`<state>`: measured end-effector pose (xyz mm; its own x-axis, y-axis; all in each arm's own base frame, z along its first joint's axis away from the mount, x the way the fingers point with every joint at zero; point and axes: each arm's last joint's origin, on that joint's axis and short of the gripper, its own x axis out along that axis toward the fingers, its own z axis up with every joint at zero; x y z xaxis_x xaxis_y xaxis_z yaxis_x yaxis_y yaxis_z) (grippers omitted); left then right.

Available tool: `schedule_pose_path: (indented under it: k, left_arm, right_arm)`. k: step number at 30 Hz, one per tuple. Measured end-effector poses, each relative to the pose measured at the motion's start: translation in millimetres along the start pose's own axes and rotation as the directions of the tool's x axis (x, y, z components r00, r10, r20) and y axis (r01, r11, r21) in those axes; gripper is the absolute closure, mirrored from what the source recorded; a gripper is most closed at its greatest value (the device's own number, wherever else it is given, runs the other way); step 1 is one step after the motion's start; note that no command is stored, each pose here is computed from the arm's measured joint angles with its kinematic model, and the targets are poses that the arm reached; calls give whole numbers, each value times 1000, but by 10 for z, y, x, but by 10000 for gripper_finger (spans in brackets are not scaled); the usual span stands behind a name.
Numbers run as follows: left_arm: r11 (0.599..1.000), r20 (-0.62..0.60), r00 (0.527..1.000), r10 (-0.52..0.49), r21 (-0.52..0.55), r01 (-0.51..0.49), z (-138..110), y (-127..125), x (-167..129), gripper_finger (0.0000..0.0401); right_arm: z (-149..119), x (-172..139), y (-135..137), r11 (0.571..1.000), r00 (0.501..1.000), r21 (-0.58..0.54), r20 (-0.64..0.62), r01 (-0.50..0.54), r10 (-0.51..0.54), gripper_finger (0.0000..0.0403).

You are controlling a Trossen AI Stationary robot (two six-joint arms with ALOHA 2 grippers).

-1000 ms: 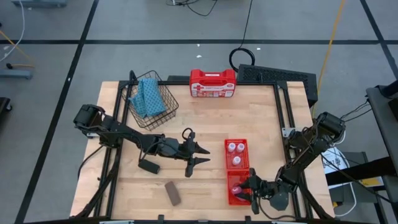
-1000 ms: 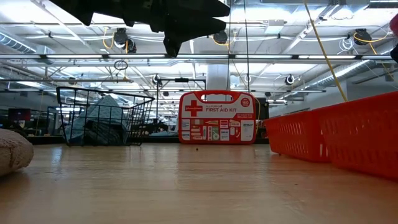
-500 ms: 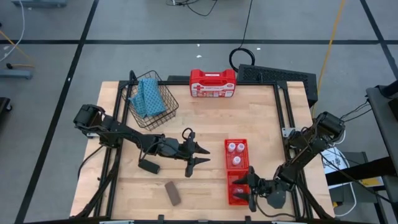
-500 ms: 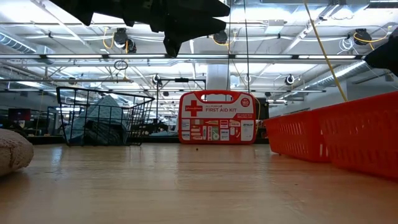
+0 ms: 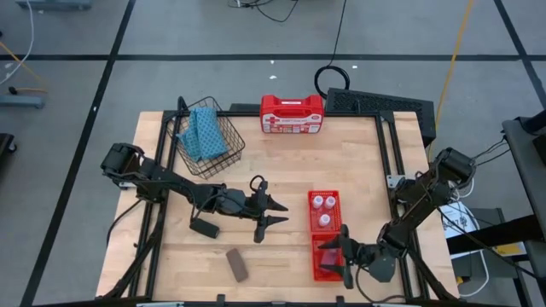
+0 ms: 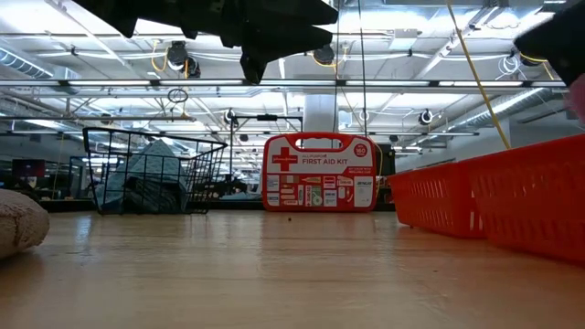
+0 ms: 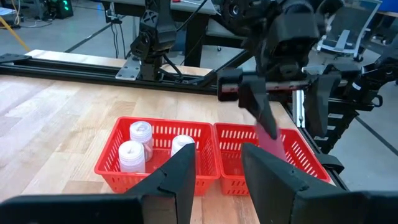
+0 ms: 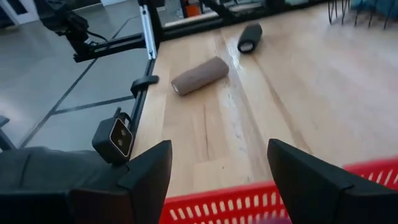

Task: Pick & Place Medicine items
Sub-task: Put the black bandage into the bottom red basket

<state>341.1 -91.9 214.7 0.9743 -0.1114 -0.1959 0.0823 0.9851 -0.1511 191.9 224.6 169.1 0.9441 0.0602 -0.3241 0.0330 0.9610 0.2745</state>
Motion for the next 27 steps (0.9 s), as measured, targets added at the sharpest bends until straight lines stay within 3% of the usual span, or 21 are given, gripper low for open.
schedule_pose_path:
  k: [5,10,19,24,27]
  left_arm:
    - [1000,0,1000,0,0,0,0,0,0,265]
    - [1000,0,1000,0,2,0,0,0,0,265]
    - [999,-42,999,7,41,-5,121,0,-144,265]
    - [999,-183,983,30,46,-22,221,3,-428,265]
    - [999,-347,936,52,6,-53,202,-8,-683,265]
  right_arm:
    - [111,-24,-17,995,1000,-103,29,5,-2,152]
    - [228,67,-126,970,986,-195,116,141,-120,155]
    - [419,271,-339,951,965,-204,168,233,-200,156]
    - [513,351,-400,943,974,-274,171,190,-146,156]
    - [582,391,-442,929,971,-316,196,193,-135,156]
